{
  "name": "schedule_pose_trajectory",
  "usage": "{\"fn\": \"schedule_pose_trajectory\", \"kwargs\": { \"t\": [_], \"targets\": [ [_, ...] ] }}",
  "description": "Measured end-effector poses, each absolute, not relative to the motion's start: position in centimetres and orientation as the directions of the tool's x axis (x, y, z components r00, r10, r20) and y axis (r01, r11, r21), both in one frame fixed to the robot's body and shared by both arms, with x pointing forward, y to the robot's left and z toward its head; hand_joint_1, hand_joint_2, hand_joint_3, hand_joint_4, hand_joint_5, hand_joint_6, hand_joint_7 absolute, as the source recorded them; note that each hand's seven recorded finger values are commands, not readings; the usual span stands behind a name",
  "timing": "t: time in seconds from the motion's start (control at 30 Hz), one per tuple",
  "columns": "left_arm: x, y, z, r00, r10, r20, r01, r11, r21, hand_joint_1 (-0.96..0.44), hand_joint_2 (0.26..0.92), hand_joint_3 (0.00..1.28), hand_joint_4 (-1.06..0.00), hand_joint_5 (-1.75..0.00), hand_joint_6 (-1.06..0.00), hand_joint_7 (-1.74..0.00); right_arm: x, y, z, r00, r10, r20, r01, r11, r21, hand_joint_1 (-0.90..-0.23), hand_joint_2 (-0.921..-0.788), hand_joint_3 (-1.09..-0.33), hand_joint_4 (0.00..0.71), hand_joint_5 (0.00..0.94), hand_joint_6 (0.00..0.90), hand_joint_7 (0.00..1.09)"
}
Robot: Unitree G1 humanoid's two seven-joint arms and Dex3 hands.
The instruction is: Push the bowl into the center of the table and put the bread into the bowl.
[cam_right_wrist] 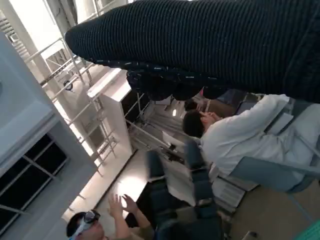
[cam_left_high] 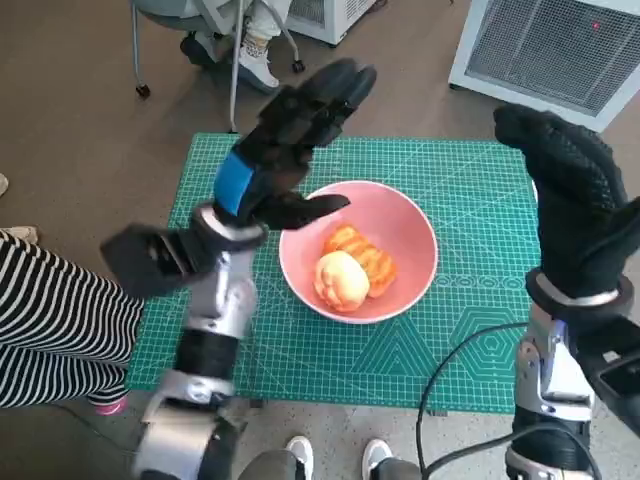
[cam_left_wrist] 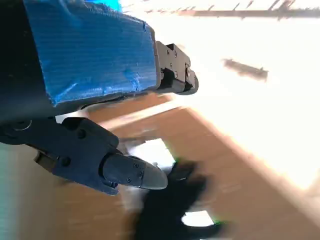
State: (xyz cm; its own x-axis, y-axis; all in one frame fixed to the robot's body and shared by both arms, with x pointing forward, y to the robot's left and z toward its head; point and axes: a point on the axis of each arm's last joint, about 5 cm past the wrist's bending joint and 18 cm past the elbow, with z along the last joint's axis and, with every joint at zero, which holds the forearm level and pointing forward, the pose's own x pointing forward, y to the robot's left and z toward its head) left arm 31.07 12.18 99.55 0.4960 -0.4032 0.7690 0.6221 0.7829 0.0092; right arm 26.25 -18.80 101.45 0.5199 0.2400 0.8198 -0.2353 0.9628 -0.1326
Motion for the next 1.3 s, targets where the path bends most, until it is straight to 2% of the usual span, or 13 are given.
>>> {"fn": "schedule_pose_trajectory", "kwargs": {
  "t": [0.23,0.67,0.83,1.3],
  "targets": [
    [30.5,12.3,98.5,0.509,-0.378,0.773,0.635,0.771,-0.042,-0.62,0.921,0.41,-0.16,-0.02,0.00,-0.58,26.4,-18.8,101.3,0.518,0.237,0.822,-0.273,0.956,-0.104,-0.665,-0.921,-0.674,0.152,0.010,0.020,0.48],
    [29.8,12.5,97.1,0.510,-0.367,0.778,0.638,0.768,-0.056,-0.64,0.921,0.44,-0.10,0.00,0.00,-0.45,26.5,-18.4,100.9,0.533,0.230,0.814,-0.288,0.954,-0.081,-0.660,-0.921,-0.678,0.155,0.008,0.028,0.47],
    [29.8,12.6,96.8,0.525,-0.356,0.773,0.626,0.777,-0.067,-0.64,0.921,0.45,-0.09,0.00,0.00,-0.44,26.6,-18.3,100.9,0.532,0.241,0.812,-0.281,0.955,-0.099,-0.660,-0.921,-0.679,0.154,0.007,0.029,0.47],
    [29.7,13.2,97.1,0.526,-0.303,0.794,0.574,0.816,-0.068,-0.64,0.921,0.51,-0.01,0.00,0.00,-0.34,26.5,-18.1,100.9,0.533,0.263,0.804,-0.242,0.958,-0.153,-0.648,-0.921,-0.689,0.143,0.000,0.026,0.46]
  ]
}}
